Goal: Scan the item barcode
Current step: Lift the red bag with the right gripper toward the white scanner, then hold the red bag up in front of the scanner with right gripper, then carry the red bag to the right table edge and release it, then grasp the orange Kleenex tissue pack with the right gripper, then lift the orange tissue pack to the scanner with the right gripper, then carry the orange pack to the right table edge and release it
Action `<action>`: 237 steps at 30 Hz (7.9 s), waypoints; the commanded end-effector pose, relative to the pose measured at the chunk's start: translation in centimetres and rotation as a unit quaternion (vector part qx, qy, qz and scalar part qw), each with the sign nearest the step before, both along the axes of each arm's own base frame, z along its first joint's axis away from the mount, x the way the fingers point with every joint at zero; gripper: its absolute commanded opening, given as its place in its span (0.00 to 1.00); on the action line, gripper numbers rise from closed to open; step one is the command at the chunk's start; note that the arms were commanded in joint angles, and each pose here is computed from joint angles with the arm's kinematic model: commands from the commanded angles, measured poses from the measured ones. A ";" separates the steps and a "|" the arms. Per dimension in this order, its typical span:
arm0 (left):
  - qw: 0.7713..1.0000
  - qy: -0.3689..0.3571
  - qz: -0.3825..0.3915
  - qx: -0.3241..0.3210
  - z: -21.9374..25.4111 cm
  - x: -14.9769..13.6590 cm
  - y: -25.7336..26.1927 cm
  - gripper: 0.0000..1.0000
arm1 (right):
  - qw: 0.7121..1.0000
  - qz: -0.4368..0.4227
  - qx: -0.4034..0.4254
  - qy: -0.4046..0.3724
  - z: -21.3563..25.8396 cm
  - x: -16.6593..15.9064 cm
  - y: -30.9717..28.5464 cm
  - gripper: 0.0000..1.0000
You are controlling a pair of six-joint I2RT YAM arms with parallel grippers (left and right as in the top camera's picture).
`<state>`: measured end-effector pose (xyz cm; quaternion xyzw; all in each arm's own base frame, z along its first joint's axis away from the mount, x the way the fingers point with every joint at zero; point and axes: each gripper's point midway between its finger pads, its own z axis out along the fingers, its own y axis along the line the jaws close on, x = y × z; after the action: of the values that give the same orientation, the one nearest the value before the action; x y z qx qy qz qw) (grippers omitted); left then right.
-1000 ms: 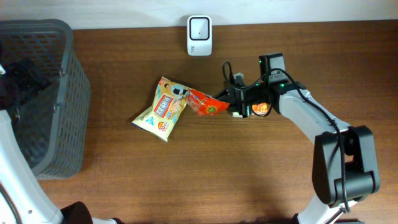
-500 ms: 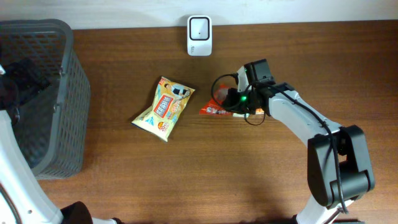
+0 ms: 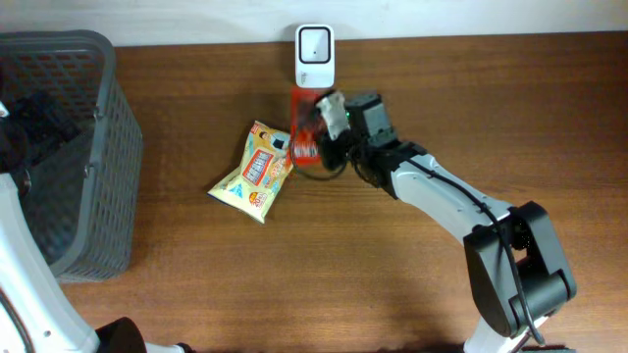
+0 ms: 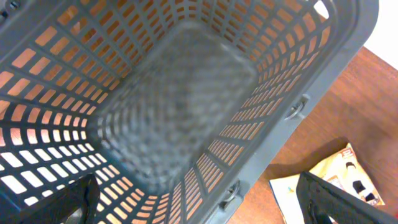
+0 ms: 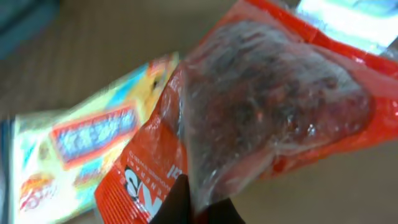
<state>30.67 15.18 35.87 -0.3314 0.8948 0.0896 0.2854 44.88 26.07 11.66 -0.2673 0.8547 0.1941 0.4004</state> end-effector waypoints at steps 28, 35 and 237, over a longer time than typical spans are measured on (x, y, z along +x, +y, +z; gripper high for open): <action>1.000 -0.008 0.004 0.001 0.4 -0.1 0.0 0.99 | 0.986 -0.061 0.142 -0.067 2.6 16.1 2.7 0.04; 1.000 -0.008 0.004 0.001 0.4 -0.1 0.0 0.99 | 0.987 -0.073 0.133 -0.043 1.5 15.8 2.2 0.04; 1.000 -0.008 0.004 0.001 0.4 -0.1 0.0 0.99 | 0.722 -0.635 -0.061 0.268 -6.4 -1.6 -57.5 0.29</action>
<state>30.67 15.18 35.85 -0.3314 0.8949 0.0896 0.2851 43.46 -31.48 4.17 0.3441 0.9129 -0.1671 0.1426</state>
